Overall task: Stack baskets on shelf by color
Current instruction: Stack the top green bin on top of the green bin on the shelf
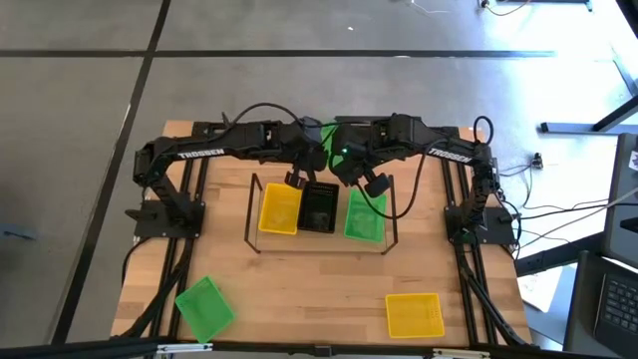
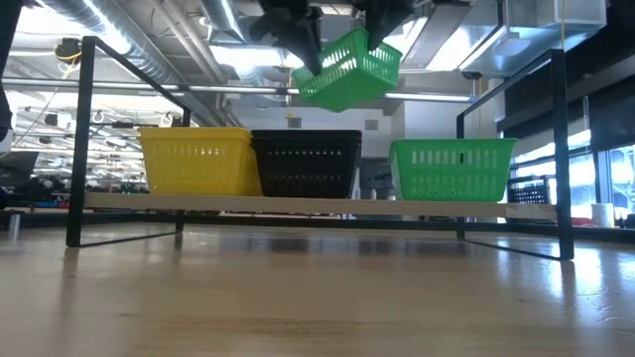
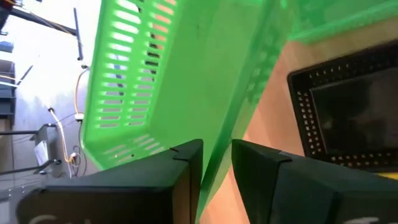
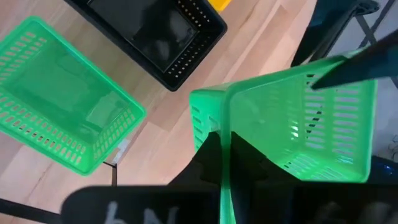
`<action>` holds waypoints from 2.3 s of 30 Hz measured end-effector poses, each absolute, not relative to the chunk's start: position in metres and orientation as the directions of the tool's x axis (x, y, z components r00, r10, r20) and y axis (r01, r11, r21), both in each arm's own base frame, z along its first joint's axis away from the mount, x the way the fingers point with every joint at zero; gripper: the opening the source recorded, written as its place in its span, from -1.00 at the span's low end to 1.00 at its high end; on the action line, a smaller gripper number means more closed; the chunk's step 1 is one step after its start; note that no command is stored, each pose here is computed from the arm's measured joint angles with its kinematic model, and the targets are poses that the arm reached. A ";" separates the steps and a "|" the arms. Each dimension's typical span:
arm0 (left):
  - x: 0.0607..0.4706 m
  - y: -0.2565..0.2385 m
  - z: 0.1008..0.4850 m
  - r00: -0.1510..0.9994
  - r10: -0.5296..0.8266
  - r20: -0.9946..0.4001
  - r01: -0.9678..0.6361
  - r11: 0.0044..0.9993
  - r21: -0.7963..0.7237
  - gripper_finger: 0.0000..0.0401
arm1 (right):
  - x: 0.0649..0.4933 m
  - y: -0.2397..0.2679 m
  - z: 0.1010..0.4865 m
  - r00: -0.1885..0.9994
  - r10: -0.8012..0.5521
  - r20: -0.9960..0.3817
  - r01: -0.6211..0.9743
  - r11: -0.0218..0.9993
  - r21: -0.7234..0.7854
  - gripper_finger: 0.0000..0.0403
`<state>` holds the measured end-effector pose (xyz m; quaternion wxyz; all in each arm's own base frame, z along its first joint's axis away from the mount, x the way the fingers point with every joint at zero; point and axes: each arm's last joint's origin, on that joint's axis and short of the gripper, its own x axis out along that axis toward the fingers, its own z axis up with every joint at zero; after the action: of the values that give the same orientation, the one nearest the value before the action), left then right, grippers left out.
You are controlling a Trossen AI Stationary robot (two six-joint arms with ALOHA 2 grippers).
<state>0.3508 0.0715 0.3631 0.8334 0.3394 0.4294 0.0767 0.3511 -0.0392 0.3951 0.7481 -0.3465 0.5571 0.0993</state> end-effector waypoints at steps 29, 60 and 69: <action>0.341 0.035 0.388 0.679 0.482 -0.554 0.135 0.659 0.740 -0.59 | 0.348 -0.039 0.394 0.330 -0.244 -0.912 -0.539 0.744 -0.394 -1.00; 0.231 0.025 0.453 0.654 0.602 -0.459 -0.324 0.771 0.549 -0.59 | 0.287 -0.003 0.446 0.433 -0.359 -0.827 0.245 0.930 -0.275 -1.00; 0.224 0.025 0.450 0.629 0.600 -0.495 -0.310 0.777 0.548 -0.59 | 0.285 0.031 0.446 0.476 -0.254 -0.842 0.259 0.955 -0.142 -1.00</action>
<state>0.2240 0.0249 0.4505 0.8774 0.2108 0.3442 0.2592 0.2849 0.0315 0.4463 0.8589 0.0028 0.4898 -0.1493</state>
